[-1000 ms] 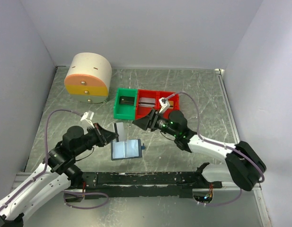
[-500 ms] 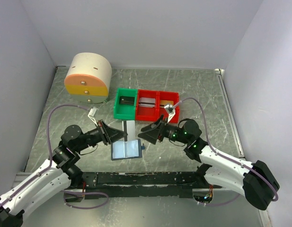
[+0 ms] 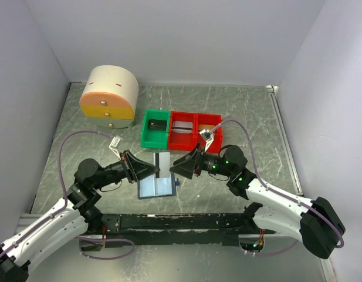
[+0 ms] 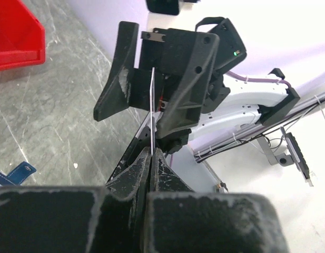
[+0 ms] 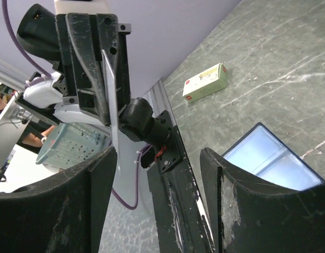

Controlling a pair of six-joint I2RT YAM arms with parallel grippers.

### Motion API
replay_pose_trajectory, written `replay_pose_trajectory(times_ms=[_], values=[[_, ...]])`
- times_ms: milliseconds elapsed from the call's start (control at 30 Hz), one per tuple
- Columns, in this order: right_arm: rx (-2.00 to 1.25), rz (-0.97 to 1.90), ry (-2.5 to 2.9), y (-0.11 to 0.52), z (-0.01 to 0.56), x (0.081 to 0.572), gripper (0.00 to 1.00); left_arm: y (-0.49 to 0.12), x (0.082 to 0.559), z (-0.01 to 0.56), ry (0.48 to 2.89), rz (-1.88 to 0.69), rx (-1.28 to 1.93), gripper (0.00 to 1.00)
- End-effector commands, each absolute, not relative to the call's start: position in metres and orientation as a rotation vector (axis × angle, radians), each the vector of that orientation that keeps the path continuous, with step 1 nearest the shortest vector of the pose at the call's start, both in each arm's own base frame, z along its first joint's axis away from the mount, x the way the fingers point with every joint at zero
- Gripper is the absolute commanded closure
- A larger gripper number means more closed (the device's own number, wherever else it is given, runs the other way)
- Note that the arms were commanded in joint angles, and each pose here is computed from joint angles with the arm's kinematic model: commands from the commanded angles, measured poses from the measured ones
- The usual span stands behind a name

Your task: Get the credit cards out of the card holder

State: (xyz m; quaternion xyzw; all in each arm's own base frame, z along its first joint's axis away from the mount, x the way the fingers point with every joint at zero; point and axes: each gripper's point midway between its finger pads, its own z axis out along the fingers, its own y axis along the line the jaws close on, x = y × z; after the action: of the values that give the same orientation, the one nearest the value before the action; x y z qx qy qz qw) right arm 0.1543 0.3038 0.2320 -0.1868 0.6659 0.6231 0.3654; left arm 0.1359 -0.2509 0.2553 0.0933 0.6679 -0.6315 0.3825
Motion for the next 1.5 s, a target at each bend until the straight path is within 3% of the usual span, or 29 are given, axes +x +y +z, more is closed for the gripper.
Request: replay_pose_trajectory(times_ms=[0, 400, 567, 833, 1033, 1167, 1300, 1467], values=[[-0.484, 1.652, 1.665, 0.307, 0.248, 0.153, 0.36, -0.248, 0.129, 0.266, 1.602, -1.635, 0.294, 0.93], [-0.487, 1.787, 1.558, 0.311, 0.264, 0.144, 0.47, -0.252, 0.127, 0.263, 1.622, -1.641, 0.328, 0.93], [-0.528, 1.829, 1.550, 0.316, 0.264, 0.138, 0.60, -0.253, 0.127, 0.260, 1.631, -1.654, 0.323, 0.93], [-0.584, 1.832, 1.565, 0.331, 0.263, 0.133, 0.70, -0.253, 0.127, 0.262, 1.624, -1.665, 0.309, 0.93], [-0.602, 1.886, 1.526, 0.335, 0.268, 0.128, 0.85, -0.253, 0.128, 0.258, 1.635, -1.664, 0.304, 0.93], [-0.589, 1.863, 1.547, 0.335, 0.264, 0.131, 0.83, -0.253, 0.127, 0.257, 1.646, -1.652, 0.310, 0.93], [-0.565, 1.843, 1.547, 0.333, 0.265, 0.134, 0.71, -0.251, 0.128, 0.256, 1.654, -1.638, 0.308, 0.93], [-0.539, 1.814, 1.555, 0.330, 0.266, 0.137, 0.70, -0.252, 0.126, 0.255, 1.661, -1.644, 0.312, 0.93]])
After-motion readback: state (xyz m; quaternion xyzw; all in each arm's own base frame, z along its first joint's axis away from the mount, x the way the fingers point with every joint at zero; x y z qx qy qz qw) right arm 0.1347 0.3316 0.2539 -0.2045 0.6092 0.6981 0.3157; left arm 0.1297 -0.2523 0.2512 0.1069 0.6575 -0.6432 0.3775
